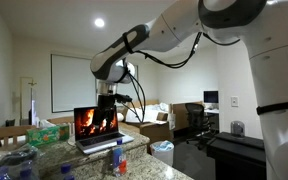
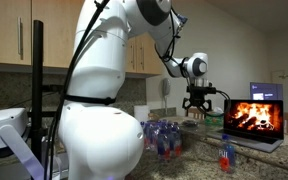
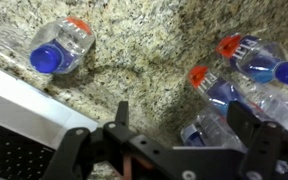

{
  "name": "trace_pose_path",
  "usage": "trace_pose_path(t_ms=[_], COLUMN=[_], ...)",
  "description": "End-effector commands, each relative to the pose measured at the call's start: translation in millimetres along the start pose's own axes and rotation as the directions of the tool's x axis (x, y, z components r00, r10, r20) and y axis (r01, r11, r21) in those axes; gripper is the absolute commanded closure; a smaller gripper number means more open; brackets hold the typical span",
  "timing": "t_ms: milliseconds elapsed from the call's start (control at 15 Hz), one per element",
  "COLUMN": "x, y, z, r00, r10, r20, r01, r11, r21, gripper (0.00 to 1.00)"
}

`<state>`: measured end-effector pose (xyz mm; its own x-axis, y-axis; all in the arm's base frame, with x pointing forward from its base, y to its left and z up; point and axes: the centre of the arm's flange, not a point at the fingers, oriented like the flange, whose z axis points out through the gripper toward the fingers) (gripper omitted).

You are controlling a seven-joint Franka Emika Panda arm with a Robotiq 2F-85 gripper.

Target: Move the three bottles of water to the left

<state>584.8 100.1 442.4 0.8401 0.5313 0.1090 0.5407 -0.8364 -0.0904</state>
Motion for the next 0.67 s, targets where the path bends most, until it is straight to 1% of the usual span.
trace_pose_path(t_ms=[0, 267, 400, 600], x=[-14, -24, -31, -35], y=[22, 58, 73, 91], z=[7, 15, 15, 22], r00=[0.981, 0.926, 0.880, 0.795], r10=[0.172, 0.330, 0.431, 0.567], r20=[-0.092, -0.184, -0.199, -0.212], r01=[-0.174, -0.340, -0.445, -0.587], r11=[0.985, 0.940, 0.895, 0.809], r21=[-0.017, -0.028, -0.035, -0.036], gripper=[0.00, 0.00, 0.00, 0.00])
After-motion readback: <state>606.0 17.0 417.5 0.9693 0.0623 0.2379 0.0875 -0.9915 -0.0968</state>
